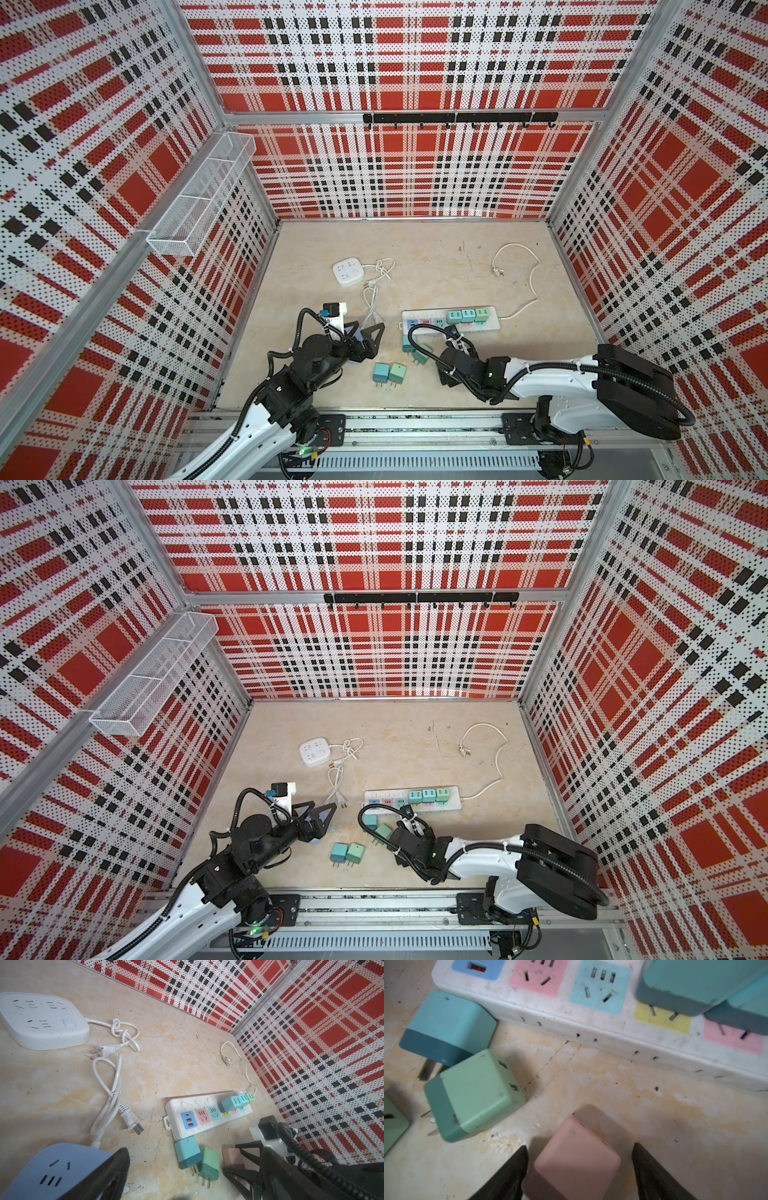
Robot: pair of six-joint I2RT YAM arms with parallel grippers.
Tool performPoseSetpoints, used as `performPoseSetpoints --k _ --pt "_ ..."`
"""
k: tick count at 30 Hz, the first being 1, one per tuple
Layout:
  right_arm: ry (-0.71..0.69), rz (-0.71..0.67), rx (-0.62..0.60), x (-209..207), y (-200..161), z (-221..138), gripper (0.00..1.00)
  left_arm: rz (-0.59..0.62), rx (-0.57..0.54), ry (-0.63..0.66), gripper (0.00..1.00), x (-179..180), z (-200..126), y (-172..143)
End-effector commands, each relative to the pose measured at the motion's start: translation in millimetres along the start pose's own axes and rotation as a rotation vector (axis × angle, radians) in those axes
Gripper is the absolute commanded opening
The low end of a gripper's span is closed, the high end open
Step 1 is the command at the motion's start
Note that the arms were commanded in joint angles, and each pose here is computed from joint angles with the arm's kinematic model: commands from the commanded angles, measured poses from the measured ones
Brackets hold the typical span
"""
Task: Insert plugs into power strip
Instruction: Pick up the plug from the bottom-center of the table.
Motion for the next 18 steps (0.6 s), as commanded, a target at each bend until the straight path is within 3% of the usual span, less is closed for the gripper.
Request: performPoseSetpoints --k 1,7,12,18 --pt "0.026 0.021 -0.003 2.4 -0.8 -1.1 0.74 0.001 -0.019 -0.003 0.99 0.6 1.7 0.9" --pt "0.014 0.028 0.004 0.1 -4.2 -0.1 0.65 -0.005 -0.018 0.001 0.99 1.0 3.1 0.5" --pt "0.014 0.035 -0.005 -0.3 -5.3 -1.1 0.63 -0.008 -0.022 -0.002 0.99 1.0 2.5 0.9" --pt "0.008 0.029 -0.015 6.3 -4.4 0.8 0.79 -0.01 -0.026 -0.004 1.0 0.9 1.8 1.0"
Point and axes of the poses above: each gripper's point midway between its finger pads, its own z axis out along the fingers, its own x axis along the line the jaws close on, y = z × x, the point moved 9 cm from there along -z, back along the fingers, and after that the axes turned 7 degrees about z, right-handed, at the moved point
